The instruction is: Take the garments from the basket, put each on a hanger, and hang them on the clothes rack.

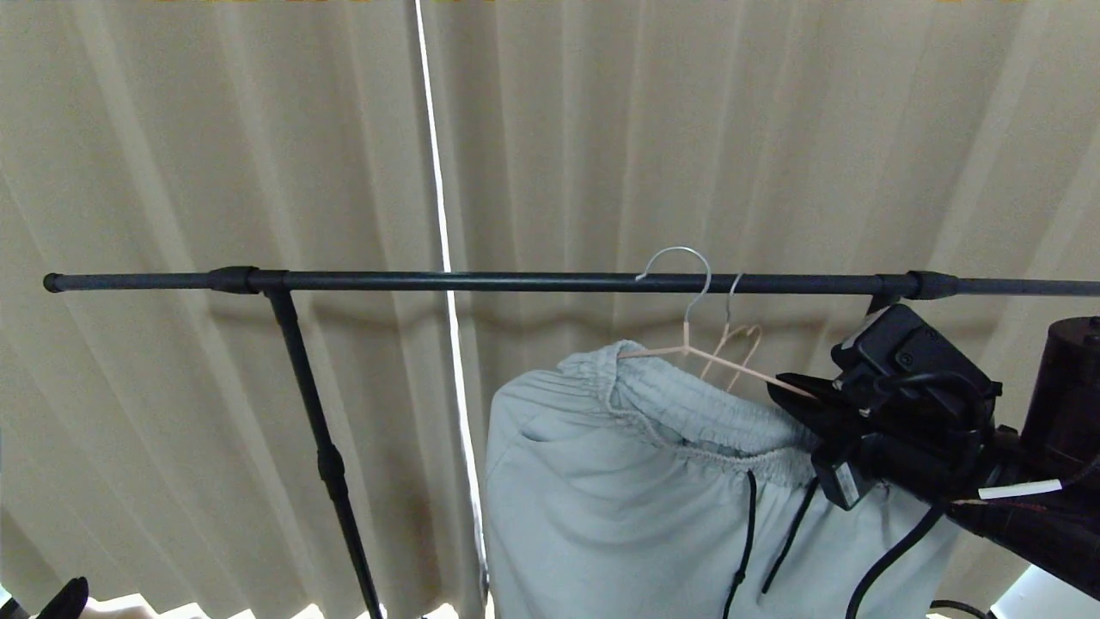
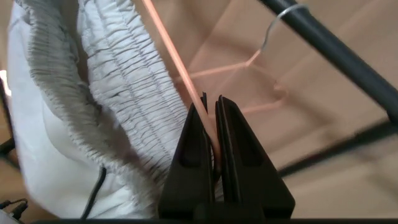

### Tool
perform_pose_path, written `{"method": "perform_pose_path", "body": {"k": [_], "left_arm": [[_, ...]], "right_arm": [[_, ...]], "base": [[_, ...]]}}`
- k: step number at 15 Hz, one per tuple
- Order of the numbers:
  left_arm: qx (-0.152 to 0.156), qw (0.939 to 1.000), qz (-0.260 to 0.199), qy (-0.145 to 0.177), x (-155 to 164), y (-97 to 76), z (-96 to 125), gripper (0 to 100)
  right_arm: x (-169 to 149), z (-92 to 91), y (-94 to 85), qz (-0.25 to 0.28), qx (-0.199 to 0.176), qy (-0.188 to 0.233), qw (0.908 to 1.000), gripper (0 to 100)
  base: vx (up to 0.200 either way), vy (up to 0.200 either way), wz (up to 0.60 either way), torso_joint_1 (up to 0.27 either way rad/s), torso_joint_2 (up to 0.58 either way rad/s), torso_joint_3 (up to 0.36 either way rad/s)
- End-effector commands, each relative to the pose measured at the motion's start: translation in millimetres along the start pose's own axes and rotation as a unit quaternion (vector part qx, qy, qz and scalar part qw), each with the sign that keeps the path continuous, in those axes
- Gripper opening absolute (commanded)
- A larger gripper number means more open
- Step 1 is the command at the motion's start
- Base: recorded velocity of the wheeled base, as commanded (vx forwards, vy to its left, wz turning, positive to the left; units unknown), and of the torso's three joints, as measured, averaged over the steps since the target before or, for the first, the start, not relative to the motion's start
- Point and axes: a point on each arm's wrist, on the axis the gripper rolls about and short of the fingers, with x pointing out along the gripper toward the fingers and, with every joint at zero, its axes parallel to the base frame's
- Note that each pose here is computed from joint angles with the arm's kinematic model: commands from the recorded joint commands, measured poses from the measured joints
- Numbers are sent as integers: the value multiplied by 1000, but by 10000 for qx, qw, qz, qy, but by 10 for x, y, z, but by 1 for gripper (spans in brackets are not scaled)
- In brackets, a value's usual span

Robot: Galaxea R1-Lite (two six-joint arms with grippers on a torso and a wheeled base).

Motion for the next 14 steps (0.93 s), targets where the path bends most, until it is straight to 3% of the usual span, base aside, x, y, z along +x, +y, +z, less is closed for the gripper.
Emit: {"method": "perform_pose_path", "body": {"k": [1, 5, 11, 14], "left_arm": [[1, 10000, 1, 40, 6, -6, -18, 100], [-16, 9999, -7, 159, -37, -74, -228, 100], [-339, 9994, -17, 106, -111, -146, -450, 100], [-362, 9993, 35, -118, -173, -170, -533, 100]], "right_arm": [[5, 0, 2, -11, -5, 6, 10000, 0], [51, -27, -22, -197, 0, 155, 9997, 0], [288, -8, -7, -358, -26, 371, 9987, 0], [440, -22, -7, -445, -36, 520, 9976, 0]], "base": [[200, 0, 0, 2, 2, 2], [50, 0, 0, -1, 2, 1], [0, 0, 0, 0, 0, 0], [0, 0, 0, 0, 0, 0]]}}
